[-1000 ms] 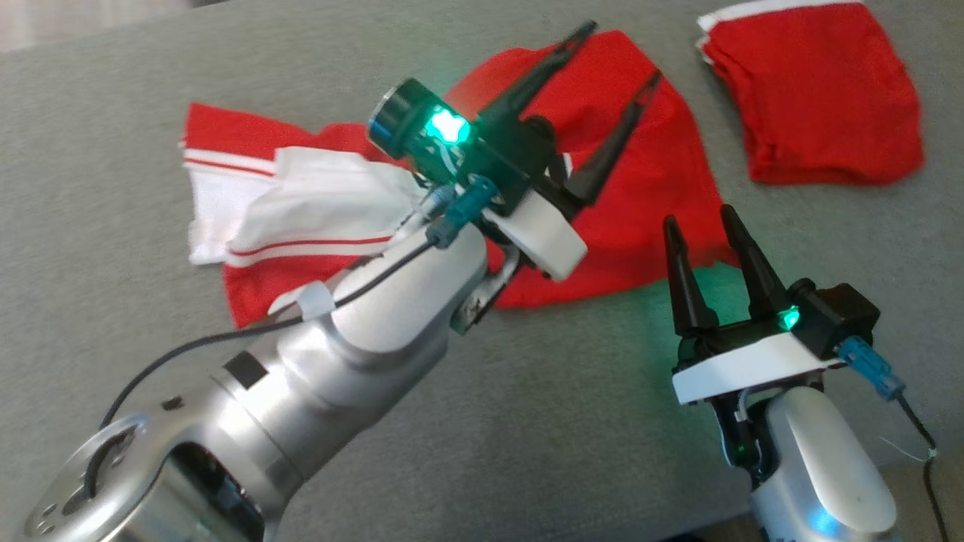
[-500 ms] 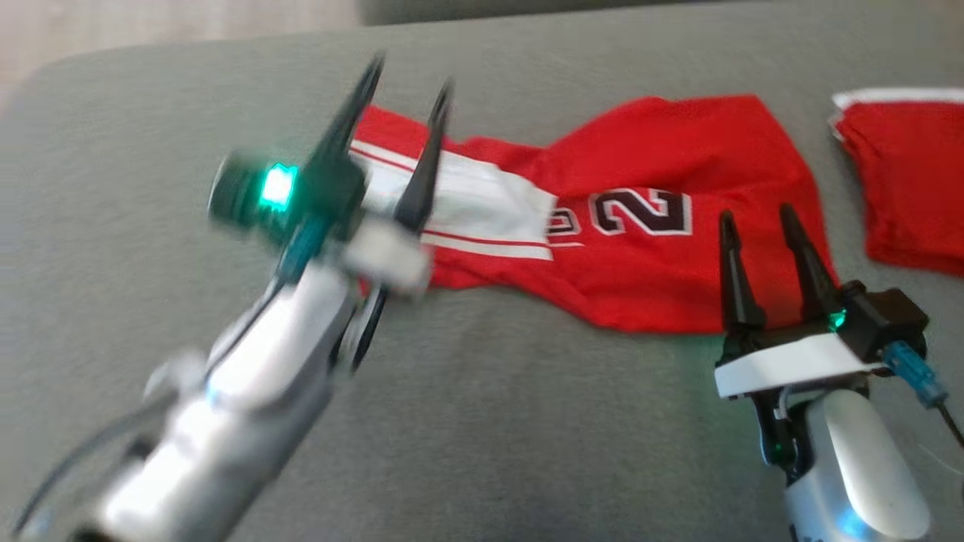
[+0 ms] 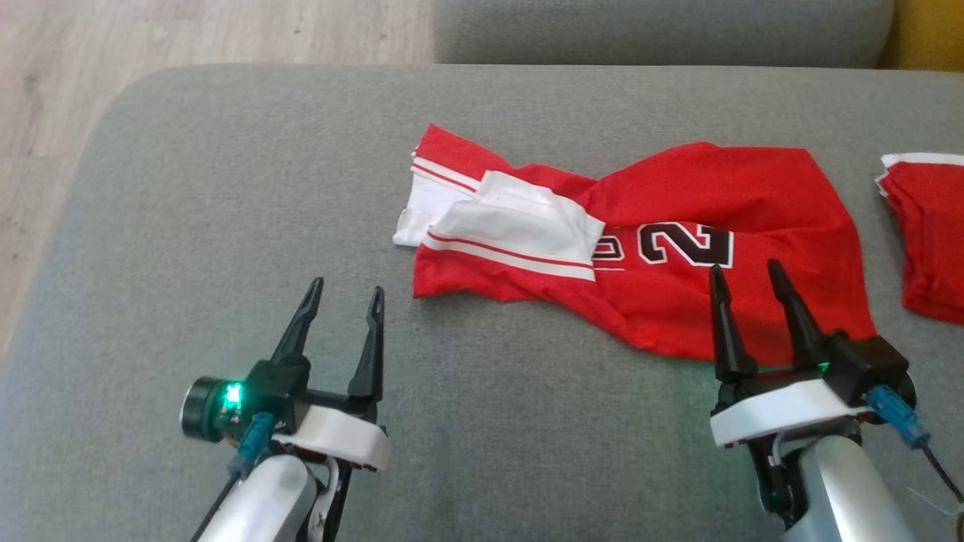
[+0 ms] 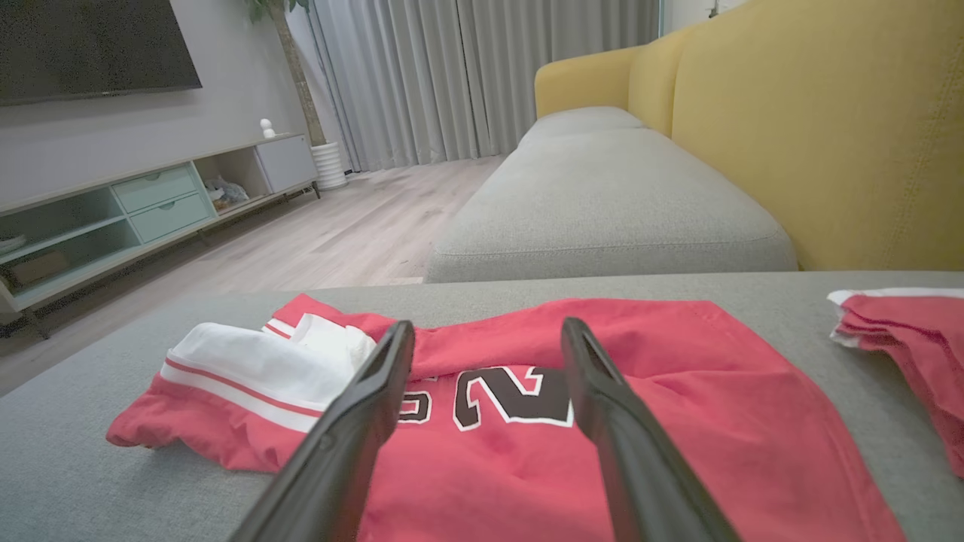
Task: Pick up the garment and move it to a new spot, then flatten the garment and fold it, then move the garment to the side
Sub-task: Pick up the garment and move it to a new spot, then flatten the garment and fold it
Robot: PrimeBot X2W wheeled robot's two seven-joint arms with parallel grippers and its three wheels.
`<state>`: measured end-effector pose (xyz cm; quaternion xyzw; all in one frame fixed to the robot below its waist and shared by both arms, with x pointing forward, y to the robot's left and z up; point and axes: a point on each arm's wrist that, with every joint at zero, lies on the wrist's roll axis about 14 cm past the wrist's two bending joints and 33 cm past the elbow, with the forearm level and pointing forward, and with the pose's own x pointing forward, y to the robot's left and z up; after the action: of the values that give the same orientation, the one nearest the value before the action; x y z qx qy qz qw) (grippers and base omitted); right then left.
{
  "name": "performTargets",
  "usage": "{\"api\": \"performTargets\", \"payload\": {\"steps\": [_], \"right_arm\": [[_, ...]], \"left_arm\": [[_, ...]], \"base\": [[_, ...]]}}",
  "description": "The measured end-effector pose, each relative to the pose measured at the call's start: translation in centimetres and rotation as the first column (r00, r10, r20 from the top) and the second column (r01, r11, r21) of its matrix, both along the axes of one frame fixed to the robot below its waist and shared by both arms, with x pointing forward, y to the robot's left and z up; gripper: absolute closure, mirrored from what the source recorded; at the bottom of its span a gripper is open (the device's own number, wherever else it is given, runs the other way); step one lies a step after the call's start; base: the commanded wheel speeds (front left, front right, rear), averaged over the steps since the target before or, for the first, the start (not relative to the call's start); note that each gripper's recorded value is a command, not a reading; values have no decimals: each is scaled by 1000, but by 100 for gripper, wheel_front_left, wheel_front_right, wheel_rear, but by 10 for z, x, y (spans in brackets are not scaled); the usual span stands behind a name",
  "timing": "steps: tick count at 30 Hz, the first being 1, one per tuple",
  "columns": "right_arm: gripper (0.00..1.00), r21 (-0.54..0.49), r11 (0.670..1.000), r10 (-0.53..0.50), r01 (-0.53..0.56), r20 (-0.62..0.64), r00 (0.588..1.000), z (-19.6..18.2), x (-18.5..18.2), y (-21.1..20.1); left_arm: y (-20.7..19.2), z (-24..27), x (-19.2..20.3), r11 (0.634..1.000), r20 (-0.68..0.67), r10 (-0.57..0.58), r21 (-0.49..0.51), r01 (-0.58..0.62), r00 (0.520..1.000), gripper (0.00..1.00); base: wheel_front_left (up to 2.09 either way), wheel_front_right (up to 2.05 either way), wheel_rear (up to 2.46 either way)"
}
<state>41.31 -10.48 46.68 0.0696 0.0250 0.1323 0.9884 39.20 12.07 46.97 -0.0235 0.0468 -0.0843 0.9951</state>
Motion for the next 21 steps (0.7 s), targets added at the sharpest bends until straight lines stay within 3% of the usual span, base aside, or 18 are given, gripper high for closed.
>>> {"api": "performTargets", "payload": {"steps": [5,9,15,21], "right_arm": [[0,-5,1000,-18,18,-14,1000,-4,-4,-7],[0,-9,999,-42,42,-39,998,-14,-4,-16],[0,-18,997,-79,78,-65,995,-24,0,-29],[0,-27,994,-111,110,-83,990,-31,2,-41]], "left_arm": [[-24,3,10,995,19,-100,3,100,995,0],[-49,-9,25,976,-63,-211,-70,207,975,0],[-65,-15,65,953,-124,-302,-11,303,945,0],[-79,-44,72,919,-240,-382,1,393,893,0]], "base": [[0,0,0],[0,0,0],[0,0,0],[0,0,0]]}}
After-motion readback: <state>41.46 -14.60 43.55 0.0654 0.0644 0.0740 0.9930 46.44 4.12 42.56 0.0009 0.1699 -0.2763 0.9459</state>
